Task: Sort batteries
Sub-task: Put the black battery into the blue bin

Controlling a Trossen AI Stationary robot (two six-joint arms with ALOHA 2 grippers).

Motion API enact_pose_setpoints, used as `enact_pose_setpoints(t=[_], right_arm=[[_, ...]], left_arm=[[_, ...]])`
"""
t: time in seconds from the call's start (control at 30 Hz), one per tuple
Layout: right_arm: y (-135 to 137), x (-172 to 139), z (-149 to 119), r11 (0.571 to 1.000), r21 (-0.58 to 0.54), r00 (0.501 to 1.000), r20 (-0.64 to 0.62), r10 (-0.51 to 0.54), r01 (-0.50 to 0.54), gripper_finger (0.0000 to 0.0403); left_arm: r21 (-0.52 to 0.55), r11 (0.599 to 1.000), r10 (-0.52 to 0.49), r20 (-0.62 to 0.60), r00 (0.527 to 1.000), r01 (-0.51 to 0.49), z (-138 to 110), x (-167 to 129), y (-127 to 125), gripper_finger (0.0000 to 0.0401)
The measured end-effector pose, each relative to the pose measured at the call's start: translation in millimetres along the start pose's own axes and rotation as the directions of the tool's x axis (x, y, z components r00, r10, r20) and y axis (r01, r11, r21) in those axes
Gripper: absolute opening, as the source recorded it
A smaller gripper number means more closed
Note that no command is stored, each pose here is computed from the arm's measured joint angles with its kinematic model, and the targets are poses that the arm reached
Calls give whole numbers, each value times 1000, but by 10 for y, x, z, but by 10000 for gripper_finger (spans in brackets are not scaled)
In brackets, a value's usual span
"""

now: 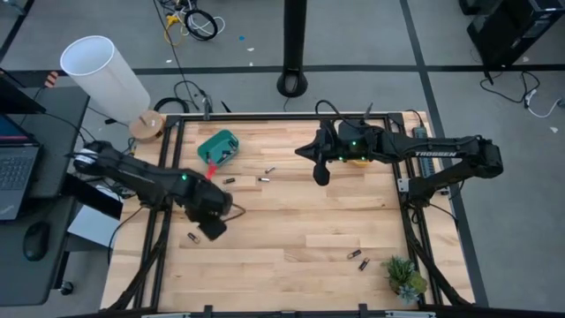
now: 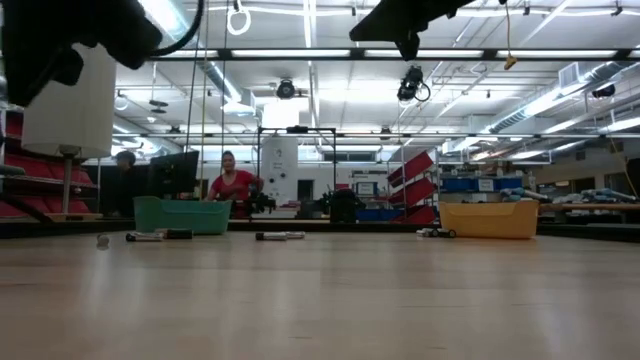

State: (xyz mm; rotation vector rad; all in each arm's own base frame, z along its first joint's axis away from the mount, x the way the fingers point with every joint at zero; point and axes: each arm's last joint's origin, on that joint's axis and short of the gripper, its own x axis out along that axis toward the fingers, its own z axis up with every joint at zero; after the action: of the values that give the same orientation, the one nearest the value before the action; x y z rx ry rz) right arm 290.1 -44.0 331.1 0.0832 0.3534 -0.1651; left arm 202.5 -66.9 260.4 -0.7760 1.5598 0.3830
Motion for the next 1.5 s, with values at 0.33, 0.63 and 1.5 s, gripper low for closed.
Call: enact_pose_setpoints(t=[0.33, 0.63, 1.5], right_arm=[[26, -3, 112, 996, 71, 993, 116, 37, -46, 10], [187, -25, 195, 988, 137, 976, 213, 43, -73, 10], [551, -107, 250, 948, 319, 940, 322, -111, 3, 10]], left_arm=[[223, 964, 204, -258, 944, -148, 35, 669, 2, 151], [504, 834, 426, -331, 842, -225, 158, 1157, -18, 153], [854, 491, 524, -132, 841, -172, -243, 1523, -146, 152]])
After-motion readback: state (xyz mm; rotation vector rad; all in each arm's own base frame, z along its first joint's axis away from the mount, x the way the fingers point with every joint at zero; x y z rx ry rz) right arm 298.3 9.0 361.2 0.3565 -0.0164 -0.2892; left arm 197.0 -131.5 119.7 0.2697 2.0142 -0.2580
